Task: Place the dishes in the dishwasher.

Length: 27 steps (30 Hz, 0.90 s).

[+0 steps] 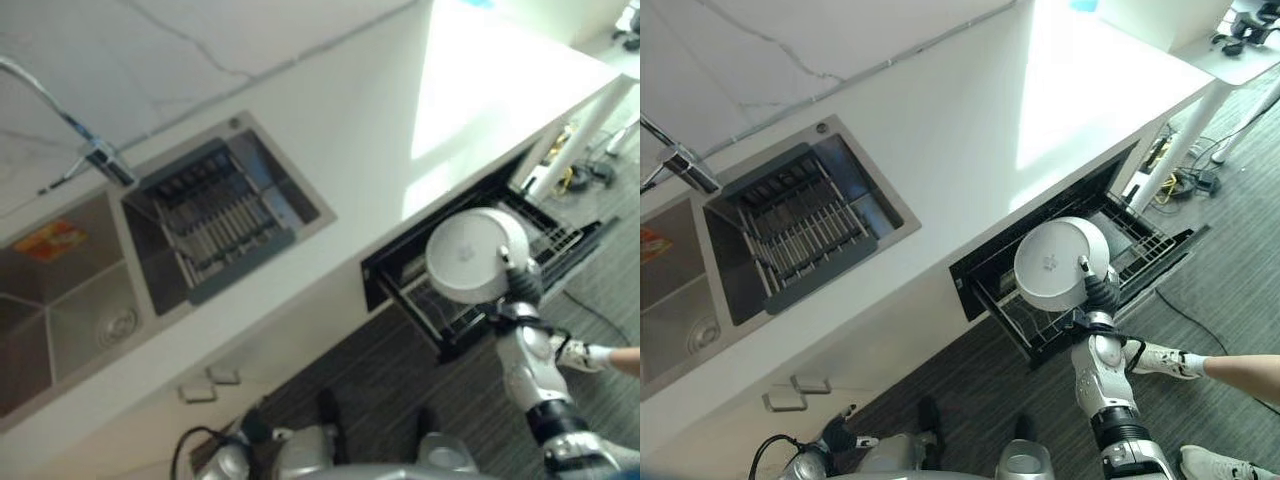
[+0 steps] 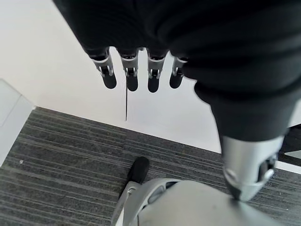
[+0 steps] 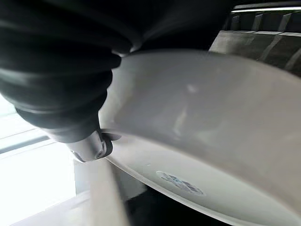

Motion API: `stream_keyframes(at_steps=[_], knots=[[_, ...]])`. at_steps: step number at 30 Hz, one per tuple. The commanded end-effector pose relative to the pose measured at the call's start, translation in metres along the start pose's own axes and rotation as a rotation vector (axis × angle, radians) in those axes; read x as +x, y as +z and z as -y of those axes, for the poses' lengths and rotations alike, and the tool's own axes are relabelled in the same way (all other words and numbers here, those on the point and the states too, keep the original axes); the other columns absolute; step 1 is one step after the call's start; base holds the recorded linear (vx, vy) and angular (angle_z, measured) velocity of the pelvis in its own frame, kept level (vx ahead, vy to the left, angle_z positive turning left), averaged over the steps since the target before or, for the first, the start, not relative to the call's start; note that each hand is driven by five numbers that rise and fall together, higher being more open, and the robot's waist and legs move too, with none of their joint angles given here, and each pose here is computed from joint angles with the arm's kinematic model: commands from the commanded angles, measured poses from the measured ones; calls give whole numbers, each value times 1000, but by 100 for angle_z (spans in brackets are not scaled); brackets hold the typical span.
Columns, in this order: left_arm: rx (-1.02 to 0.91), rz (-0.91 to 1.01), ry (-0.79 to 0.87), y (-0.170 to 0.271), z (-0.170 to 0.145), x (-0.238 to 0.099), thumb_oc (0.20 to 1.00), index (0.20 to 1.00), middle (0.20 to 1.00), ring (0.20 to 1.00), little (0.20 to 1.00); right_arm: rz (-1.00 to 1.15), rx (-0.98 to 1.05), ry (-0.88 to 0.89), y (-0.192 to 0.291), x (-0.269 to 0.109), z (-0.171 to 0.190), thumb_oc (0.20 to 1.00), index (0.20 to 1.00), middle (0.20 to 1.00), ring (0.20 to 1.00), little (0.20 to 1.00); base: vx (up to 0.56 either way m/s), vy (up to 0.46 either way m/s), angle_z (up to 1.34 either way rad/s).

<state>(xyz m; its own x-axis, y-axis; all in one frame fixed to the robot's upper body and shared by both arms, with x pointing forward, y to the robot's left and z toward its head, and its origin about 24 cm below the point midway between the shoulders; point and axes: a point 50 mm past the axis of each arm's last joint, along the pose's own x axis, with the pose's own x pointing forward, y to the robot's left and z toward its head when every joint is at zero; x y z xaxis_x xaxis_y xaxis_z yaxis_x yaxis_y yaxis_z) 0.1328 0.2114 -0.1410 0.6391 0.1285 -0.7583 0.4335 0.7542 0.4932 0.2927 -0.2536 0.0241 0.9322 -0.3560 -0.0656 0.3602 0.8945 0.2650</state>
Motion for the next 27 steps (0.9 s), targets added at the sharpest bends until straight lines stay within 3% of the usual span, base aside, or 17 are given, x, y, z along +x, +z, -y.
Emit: stream_keyframes(at_steps=[1,7,12,17,27], knots=[[34,-12,18,-4,-12,3,1000,1000,1000,1000,1000,139,-25,64,44,16,-18,200,200,200,200,200,-70,48,14],[38,8,50,5,-31,8,1000,1000,1000,1000,1000,139,-189,-7,69,44,-15,200,200,200,200,200,-108,28,12],[32,47,87,14,-38,12,1000,1000,1000,1000,1000,287,-429,-113,116,62,-13,200,200,200,200,200,-158,16,15],[36,87,112,24,-49,15,1000,1000,1000,1000,1000,423,-839,-252,163,74,-19,200,200,200,200,200,-130,-11,16],[61,124,163,36,-72,19,1000,1000,1000,1000,1000,511,-1478,-334,181,82,-25,200,200,200,200,200,-59,-40,7]])
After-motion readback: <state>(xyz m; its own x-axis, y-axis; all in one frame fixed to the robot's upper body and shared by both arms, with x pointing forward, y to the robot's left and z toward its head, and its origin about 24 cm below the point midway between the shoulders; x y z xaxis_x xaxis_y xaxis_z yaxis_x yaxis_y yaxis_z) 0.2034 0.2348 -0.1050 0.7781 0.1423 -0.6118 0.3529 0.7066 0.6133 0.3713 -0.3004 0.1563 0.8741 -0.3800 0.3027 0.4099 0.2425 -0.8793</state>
